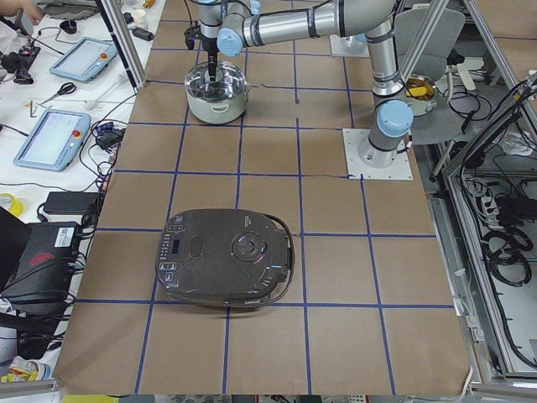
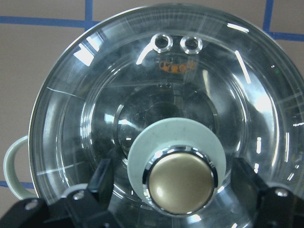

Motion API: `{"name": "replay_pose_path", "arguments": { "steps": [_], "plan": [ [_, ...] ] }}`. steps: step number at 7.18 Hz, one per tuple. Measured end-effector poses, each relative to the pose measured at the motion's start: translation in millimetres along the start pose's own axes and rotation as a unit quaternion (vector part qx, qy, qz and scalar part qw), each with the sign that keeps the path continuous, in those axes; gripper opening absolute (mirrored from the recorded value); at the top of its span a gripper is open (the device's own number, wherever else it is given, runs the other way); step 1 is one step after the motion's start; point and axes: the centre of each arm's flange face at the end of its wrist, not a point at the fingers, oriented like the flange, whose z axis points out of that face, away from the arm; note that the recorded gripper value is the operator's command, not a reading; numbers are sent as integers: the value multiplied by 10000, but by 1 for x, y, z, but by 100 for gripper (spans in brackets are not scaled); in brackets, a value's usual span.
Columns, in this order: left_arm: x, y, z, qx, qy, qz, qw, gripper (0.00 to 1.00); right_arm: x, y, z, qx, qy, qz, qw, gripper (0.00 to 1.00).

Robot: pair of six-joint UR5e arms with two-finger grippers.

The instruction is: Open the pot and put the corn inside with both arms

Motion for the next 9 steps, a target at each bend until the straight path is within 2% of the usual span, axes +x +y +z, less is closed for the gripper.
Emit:
{"name": "replay_pose_path", "arguments": {
  "steps": [4,7,9],
  "plan": [
    [2,1,-1,-8,41,3,10000,32,0,0,0,-6,0,4,10000,100],
    [0,2,-16,74,44,-3,10000,26,0,0,0,-7,-1,3,10000,100],
    [-8,3,-52,143,37,48,9999,21,1,0,0,-7,0,6,10000,100]
  ]
}}
